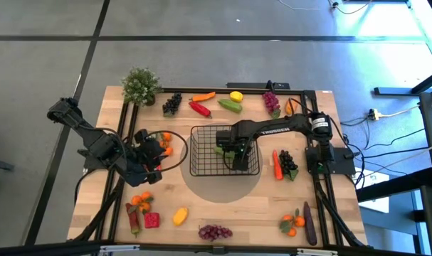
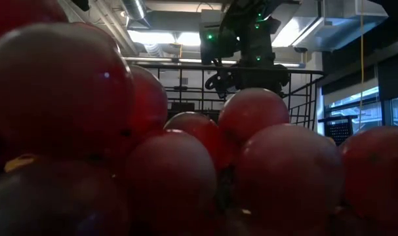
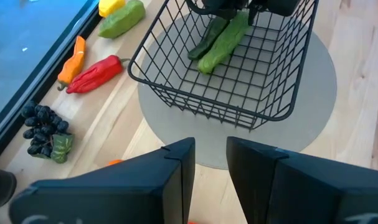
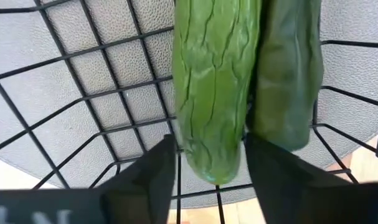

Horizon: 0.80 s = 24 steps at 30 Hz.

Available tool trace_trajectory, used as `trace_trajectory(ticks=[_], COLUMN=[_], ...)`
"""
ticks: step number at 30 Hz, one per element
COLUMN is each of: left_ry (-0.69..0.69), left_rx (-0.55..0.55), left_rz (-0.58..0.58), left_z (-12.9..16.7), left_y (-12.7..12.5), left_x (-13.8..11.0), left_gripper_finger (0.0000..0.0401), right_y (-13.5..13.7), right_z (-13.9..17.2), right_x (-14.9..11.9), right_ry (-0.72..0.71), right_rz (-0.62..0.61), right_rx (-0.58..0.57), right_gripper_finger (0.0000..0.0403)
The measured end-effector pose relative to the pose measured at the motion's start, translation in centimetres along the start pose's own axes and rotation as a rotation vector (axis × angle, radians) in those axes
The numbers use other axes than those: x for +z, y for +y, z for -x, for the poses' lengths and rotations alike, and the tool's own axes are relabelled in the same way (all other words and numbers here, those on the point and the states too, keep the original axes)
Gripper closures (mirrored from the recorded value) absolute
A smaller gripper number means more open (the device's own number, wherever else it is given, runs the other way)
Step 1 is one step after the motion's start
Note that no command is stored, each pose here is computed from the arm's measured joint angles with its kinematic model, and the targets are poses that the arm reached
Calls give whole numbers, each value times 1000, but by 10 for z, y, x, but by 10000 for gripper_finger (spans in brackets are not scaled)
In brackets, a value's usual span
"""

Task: Build produce basket
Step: Put the cucumber into the basket

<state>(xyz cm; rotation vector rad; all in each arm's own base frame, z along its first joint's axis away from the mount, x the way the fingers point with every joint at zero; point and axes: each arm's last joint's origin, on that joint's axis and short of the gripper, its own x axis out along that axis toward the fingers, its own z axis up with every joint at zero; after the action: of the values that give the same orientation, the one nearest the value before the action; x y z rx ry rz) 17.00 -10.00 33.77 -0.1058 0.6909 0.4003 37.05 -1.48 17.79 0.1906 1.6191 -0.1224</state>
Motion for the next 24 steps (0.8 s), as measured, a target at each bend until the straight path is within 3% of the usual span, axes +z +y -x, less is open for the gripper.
trace_trajectory(ticks=[5,15,20,24], left_ry=[0,-1,-3,-8], left_rx=[0,1,31,84], left_rz=[0,19,114,162], left_z=[0,0,-5,-12], left_y=[0,0,5,13], left_x=[0,0,4,10], left_gripper_finger=[320,320,320,320], right_y=[1,13,16,9], right_z=[10,67,111,149], right_x=[1,9,8,0], right_ry=[10,-43,-121,-173], right_rz=[-48,-58,-72,-92], right_rx=[14,30,-39,-157], right_gripper_finger=[187,185,186,186])
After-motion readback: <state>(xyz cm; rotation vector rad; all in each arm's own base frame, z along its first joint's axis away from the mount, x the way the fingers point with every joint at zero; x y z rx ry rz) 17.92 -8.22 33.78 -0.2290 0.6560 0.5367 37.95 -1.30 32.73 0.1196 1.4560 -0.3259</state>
